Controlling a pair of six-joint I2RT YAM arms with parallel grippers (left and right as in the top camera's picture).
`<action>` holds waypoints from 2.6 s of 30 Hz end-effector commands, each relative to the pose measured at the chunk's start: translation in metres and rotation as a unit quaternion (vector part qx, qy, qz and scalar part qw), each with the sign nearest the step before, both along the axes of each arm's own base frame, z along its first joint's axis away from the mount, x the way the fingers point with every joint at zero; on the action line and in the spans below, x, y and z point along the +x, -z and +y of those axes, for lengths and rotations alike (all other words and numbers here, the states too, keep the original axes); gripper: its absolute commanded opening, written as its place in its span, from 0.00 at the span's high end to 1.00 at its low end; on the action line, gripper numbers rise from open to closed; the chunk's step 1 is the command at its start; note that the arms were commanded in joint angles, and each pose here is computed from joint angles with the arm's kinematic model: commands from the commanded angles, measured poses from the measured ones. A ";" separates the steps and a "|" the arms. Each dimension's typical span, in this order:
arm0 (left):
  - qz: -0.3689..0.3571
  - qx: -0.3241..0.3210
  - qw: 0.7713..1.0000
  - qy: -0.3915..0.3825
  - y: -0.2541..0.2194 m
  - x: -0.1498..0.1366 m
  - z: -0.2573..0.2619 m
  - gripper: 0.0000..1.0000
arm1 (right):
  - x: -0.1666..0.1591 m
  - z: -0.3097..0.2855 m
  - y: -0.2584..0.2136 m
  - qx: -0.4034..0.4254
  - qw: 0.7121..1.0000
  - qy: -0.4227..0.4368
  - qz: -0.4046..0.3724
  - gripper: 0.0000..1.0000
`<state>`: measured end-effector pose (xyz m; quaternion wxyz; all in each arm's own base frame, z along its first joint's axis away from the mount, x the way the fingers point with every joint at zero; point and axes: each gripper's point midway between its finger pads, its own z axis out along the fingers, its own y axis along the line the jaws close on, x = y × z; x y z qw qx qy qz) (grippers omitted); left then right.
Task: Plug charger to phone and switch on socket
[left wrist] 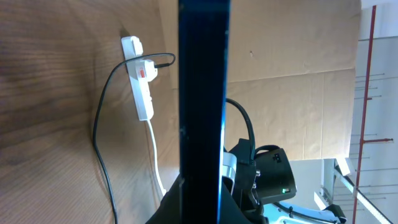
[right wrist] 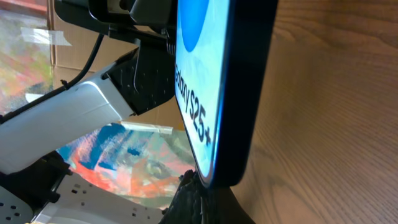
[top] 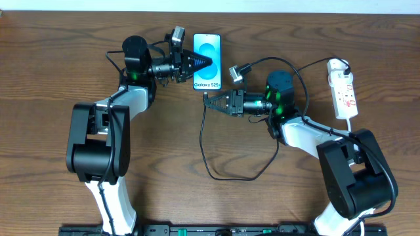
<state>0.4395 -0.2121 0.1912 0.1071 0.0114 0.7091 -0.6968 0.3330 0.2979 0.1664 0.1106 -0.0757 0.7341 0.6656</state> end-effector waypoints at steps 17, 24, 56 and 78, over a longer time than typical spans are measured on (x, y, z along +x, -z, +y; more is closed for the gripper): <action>-0.032 -0.001 0.999 0.005 -0.012 0.000 0.001 0.93 | 0.002 -0.002 -0.003 0.002 1.000 -0.002 -0.013 0.99; -0.036 0.000 0.999 0.006 -0.012 0.000 0.001 0.93 | -0.001 -0.002 -0.003 0.004 1.000 -0.012 -0.014 0.99; -0.039 0.000 0.999 0.005 -0.012 0.001 0.001 0.92 | 0.001 -0.005 -0.006 0.007 1.000 -0.008 -0.022 0.99; -0.038 0.000 0.999 0.003 -0.012 0.001 0.001 0.93 | 0.004 0.001 -0.004 0.001 1.000 0.007 -0.030 0.99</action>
